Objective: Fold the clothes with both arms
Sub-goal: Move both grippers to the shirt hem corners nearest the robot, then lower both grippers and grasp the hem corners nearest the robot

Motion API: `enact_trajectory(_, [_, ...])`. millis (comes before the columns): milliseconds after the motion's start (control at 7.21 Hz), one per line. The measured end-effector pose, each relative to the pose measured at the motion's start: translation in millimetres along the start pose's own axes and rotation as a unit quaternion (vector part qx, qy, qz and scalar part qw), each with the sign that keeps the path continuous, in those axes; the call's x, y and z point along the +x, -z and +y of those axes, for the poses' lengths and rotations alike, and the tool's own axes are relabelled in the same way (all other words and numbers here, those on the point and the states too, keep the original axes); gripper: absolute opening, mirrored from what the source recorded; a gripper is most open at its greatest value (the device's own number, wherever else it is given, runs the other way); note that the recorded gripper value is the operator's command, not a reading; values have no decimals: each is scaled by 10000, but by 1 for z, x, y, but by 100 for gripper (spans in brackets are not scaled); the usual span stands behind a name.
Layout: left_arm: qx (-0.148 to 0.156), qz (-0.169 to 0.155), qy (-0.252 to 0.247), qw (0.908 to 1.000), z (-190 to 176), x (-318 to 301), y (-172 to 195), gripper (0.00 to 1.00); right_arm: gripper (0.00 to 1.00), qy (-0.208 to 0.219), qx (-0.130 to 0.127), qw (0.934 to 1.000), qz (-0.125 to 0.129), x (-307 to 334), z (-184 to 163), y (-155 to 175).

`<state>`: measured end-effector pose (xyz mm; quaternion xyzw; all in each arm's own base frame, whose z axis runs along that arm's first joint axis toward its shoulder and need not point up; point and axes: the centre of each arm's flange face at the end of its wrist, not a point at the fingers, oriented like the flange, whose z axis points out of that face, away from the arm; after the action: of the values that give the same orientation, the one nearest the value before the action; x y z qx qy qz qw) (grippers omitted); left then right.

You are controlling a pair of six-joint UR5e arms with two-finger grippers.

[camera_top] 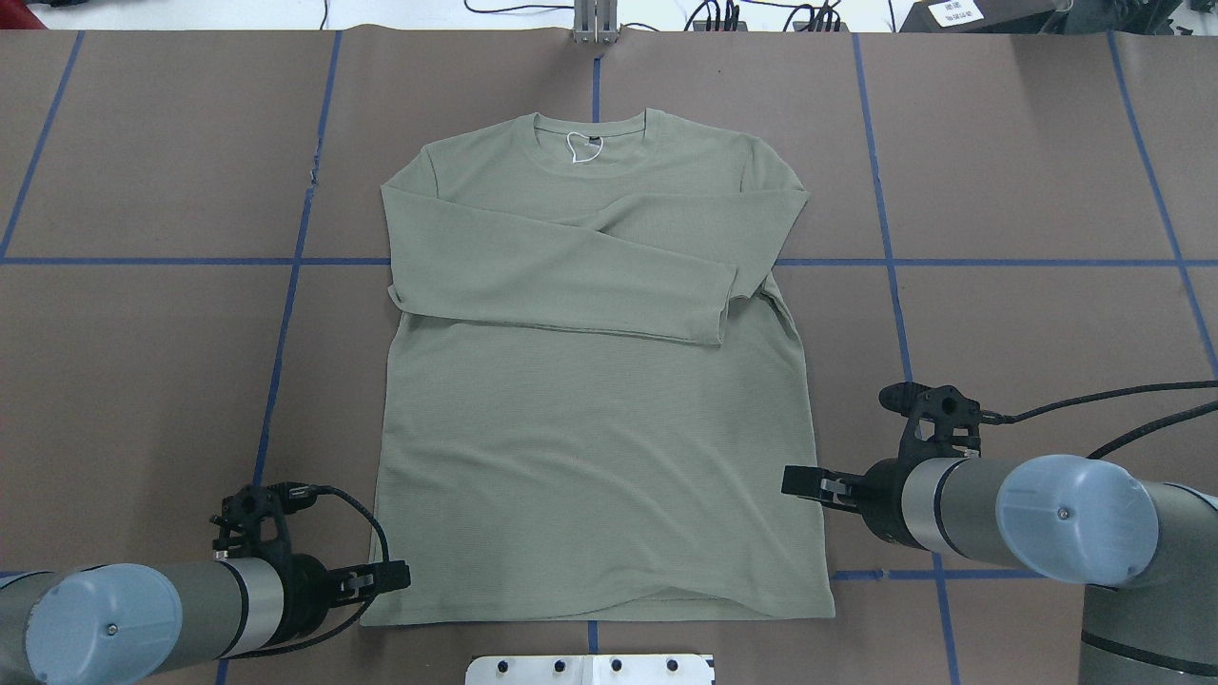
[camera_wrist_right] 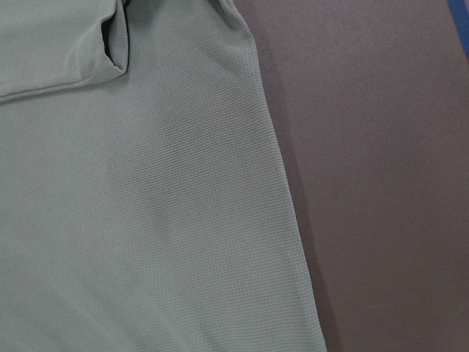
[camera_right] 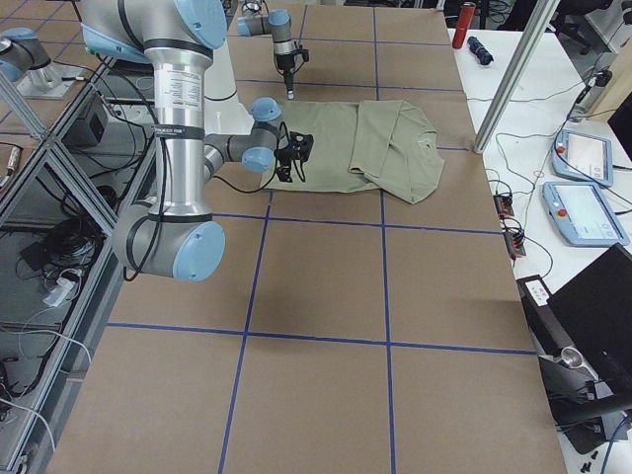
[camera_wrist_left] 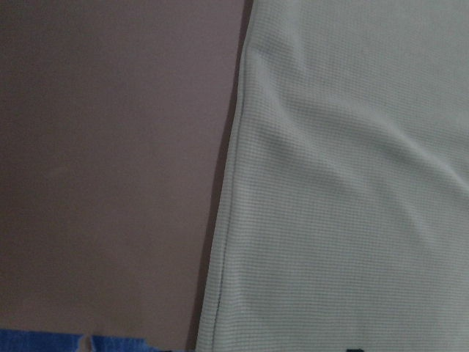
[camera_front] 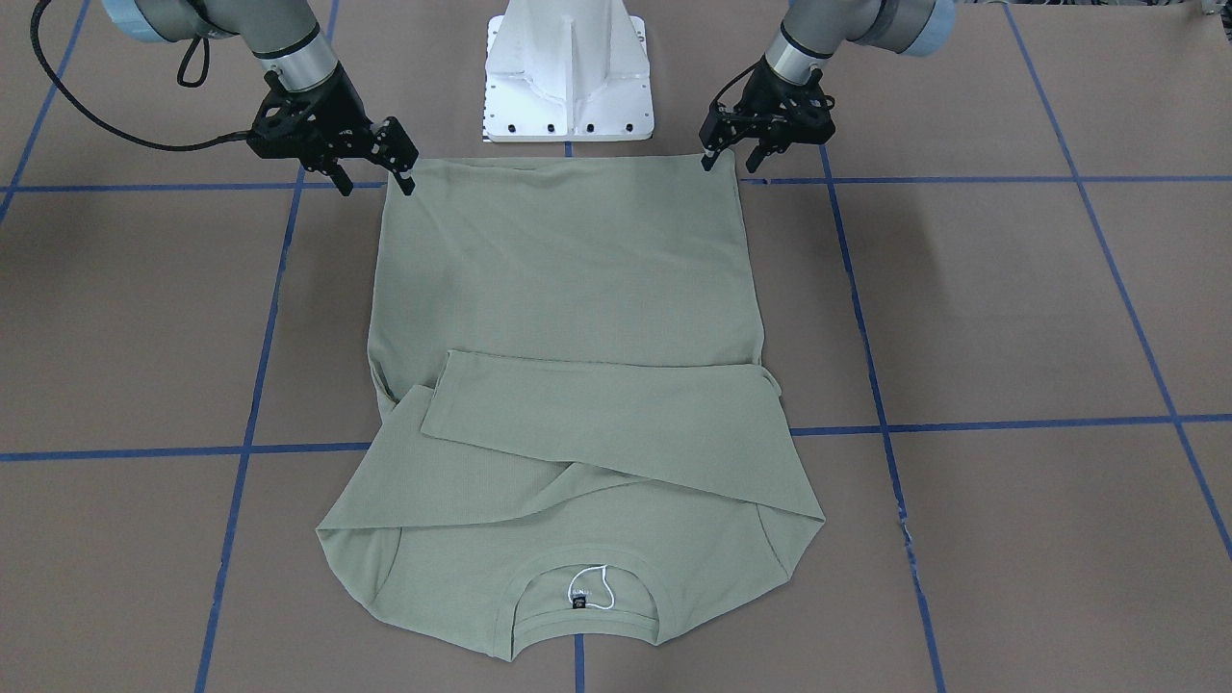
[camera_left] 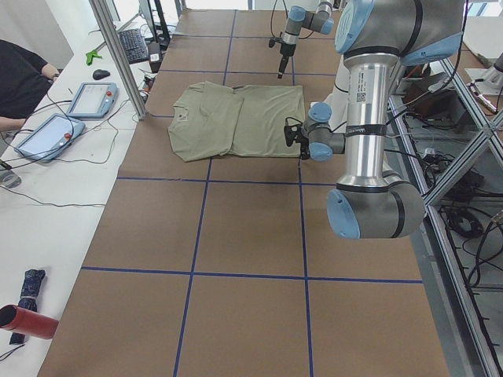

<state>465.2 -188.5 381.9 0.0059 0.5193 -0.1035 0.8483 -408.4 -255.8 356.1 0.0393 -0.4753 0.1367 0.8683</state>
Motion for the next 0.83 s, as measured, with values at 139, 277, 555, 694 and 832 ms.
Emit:
enact_trajectory(139, [-38, -29, -21, 10000, 5, -1, -3, 64, 100, 0, 0, 10000, 8, 1, 0, 0])
enact_trajectory(277, [-63, -40, -33, 10000, 7, -2, -4, 46, 100, -1, 1, 10000, 14, 1, 0, -1])
enact_trajectory(555, [-88, -33, -42, 9999, 10, -1, -5, 8, 100, 1, -2, 10000, 24, 2, 0, -1])
enact_trajectory(694, [-103, -32, -50, 9999, 11, -1, -5, 0, 100, 1, -3, 10000, 30, 2, 0, -2])
enact_trajectory(832, [-126, -32, -62, 9999, 14, 0, -5, 0, 100, 3, -6, 10000, 39, 3, 1, -3])
